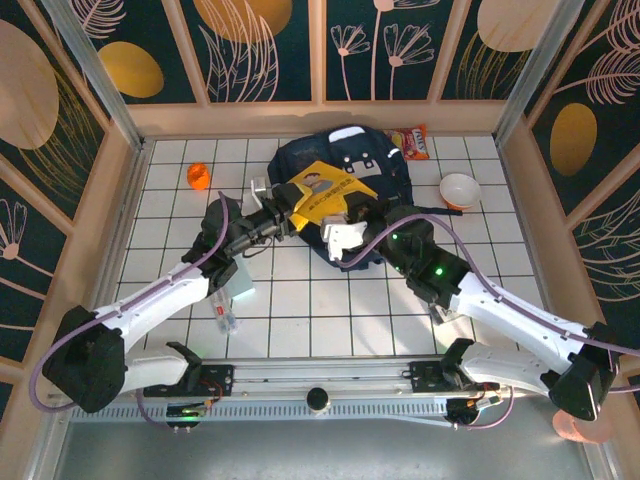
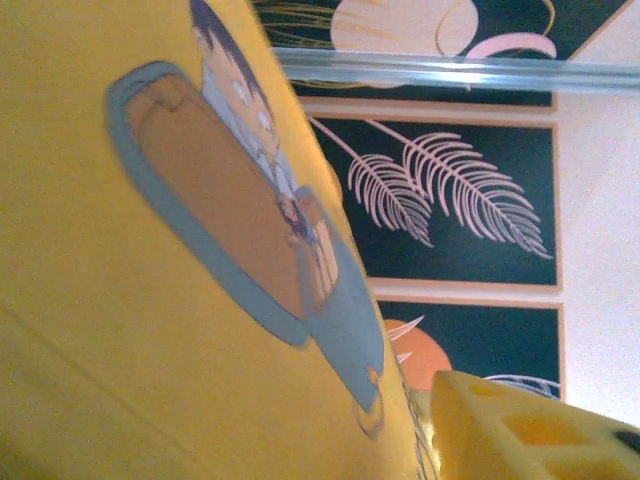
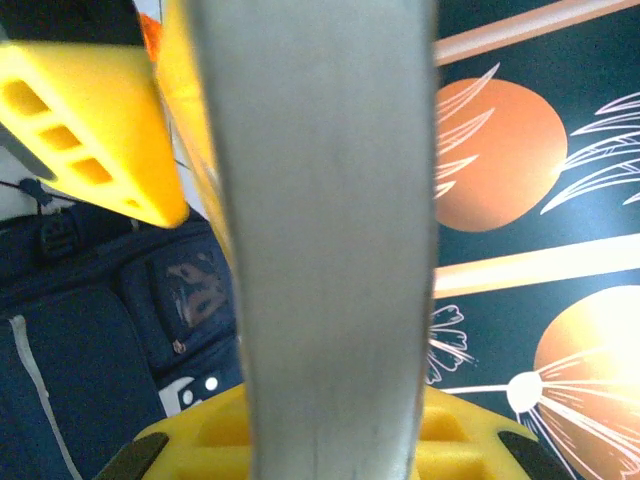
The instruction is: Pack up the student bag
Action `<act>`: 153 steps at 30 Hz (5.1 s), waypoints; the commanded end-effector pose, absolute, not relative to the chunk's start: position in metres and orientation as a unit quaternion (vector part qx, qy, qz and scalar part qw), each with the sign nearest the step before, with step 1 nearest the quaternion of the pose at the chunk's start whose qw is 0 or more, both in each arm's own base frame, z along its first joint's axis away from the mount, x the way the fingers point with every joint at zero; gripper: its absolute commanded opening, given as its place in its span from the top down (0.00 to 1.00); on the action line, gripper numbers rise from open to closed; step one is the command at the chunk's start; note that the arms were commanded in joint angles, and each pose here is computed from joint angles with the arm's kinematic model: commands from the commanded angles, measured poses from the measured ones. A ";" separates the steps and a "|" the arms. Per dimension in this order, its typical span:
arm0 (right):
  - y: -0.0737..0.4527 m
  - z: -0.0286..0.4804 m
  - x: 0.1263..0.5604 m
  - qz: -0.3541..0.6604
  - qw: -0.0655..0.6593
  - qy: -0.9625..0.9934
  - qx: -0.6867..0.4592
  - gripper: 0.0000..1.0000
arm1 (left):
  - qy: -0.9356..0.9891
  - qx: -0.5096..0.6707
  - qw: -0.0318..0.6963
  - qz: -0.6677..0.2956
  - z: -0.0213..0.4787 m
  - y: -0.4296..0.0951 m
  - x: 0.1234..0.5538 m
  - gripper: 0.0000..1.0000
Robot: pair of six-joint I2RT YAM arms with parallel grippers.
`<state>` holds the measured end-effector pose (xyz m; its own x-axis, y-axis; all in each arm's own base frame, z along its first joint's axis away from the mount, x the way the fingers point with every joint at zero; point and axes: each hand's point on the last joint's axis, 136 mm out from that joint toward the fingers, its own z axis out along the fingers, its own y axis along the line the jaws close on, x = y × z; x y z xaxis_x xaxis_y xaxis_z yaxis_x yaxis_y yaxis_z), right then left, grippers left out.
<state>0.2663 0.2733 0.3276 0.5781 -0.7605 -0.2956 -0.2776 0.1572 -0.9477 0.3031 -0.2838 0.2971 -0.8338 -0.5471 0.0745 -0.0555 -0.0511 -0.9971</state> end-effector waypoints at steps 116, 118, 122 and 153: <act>0.109 0.265 0.279 0.564 0.378 0.660 0.323 1.00 | 0.722 0.250 0.585 -0.272 0.346 -0.385 0.422 1.00; 0.119 0.263 0.290 0.572 0.382 0.648 0.327 1.00 | 0.722 0.248 0.582 -0.280 0.346 -0.387 0.421 1.00; 0.137 0.257 0.308 0.580 0.386 0.627 0.348 1.00 | 0.720 0.247 0.580 -0.292 0.347 -0.390 0.421 1.00; 0.207 0.103 0.412 0.450 0.308 0.688 0.479 0.30 | 0.726 0.246 0.580 -0.276 0.342 -0.389 0.428 1.00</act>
<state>0.4232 0.2042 0.1002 -0.3267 0.9450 -0.0163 0.3478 0.1363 0.9276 0.4176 -0.3900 0.2853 -0.3358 0.1335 -0.9324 0.6849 0.7142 -0.1444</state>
